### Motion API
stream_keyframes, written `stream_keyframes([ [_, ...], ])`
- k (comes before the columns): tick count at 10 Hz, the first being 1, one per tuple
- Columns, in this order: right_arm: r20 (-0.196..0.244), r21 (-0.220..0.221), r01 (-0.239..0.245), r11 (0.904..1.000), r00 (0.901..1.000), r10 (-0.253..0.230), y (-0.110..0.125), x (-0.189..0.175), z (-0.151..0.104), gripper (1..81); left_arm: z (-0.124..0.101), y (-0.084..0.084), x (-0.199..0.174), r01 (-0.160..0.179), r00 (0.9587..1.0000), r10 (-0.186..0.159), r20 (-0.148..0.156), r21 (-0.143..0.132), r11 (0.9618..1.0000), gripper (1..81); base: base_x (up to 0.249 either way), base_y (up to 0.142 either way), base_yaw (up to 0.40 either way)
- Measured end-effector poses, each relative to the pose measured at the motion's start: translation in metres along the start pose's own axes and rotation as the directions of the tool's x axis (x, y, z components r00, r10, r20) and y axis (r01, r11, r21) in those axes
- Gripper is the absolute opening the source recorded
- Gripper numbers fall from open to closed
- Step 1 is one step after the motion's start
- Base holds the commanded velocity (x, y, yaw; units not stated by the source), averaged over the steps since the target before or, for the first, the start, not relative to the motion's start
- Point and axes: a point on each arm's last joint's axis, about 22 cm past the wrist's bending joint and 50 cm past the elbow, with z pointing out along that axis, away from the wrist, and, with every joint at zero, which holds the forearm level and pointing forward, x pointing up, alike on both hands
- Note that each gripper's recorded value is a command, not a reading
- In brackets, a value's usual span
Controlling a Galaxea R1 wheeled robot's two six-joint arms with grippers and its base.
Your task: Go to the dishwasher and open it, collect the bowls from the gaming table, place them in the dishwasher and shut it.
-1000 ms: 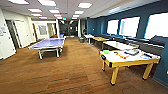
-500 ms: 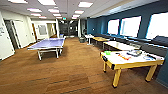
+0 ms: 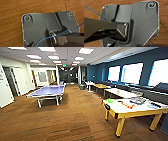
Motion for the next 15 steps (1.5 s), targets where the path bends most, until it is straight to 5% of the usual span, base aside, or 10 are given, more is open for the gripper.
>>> stream_keyframes([
  [6, 0.000, 0.000, 0.000, 1.0000, 1.0000, 0.000, 0.0000, 0.0000, 0.0000, 81.1, 0.0001, 0.0004, -0.0001, 0.000, 1.0000, 0.000, 0.000, 0.000, 1.0000, 81.1, 0.169, 0.078, 0.000],
  [15, 0.006, 0.004, -0.002, 1.0000, 1.0000, 0.002, -0.0036, -0.0060, 0.0005, 81.1, -0.0001, 0.0010, -0.0032, 0.001, 1.0000, -0.001, 0.005, -0.001, 1.0000, 81.1, 0.157, 0.000, 0.000],
])
